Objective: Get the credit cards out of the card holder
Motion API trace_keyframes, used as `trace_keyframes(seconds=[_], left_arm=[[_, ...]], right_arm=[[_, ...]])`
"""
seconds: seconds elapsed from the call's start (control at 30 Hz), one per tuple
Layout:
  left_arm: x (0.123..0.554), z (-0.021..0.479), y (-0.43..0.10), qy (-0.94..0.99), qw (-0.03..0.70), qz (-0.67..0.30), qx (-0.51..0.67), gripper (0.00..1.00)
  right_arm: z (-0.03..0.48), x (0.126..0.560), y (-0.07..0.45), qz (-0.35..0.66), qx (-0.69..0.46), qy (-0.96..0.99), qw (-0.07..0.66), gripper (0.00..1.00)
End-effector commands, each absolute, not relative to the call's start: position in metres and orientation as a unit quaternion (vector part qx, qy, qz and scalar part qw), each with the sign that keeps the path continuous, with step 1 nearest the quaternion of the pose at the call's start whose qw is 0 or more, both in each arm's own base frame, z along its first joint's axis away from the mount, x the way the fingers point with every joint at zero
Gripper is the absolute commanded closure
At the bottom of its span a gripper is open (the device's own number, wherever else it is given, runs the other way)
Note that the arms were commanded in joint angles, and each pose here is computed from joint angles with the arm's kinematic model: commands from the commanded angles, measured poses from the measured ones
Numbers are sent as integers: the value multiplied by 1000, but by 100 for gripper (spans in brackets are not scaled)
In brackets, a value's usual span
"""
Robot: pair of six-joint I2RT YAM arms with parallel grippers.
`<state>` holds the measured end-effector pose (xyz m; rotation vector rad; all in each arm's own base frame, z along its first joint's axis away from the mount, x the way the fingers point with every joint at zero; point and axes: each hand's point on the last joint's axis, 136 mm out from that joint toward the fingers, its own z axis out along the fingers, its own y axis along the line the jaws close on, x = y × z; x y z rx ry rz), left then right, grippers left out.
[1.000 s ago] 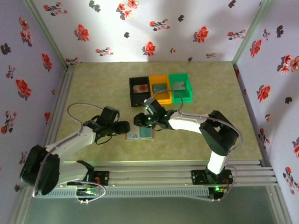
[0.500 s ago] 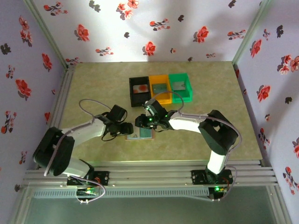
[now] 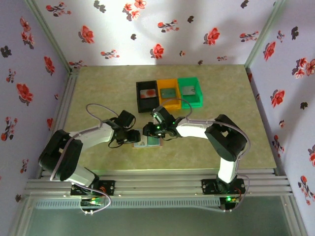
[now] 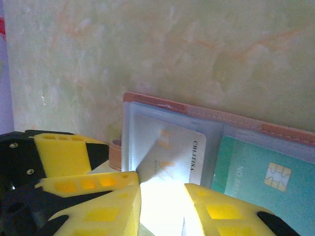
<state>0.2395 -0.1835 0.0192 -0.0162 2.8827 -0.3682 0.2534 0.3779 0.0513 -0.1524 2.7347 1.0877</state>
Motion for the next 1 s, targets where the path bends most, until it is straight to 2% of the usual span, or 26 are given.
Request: trace_keyframes(seconds=[0.0,0.97], left_arm=[[225,-12,-174,992,84,-95,7,37],[217,-36,-178,993,72,-97,17,50]], right_arm=[[40,248,374,361,-44,928,82,72],[25,251,376,356,-57,928,96,73]])
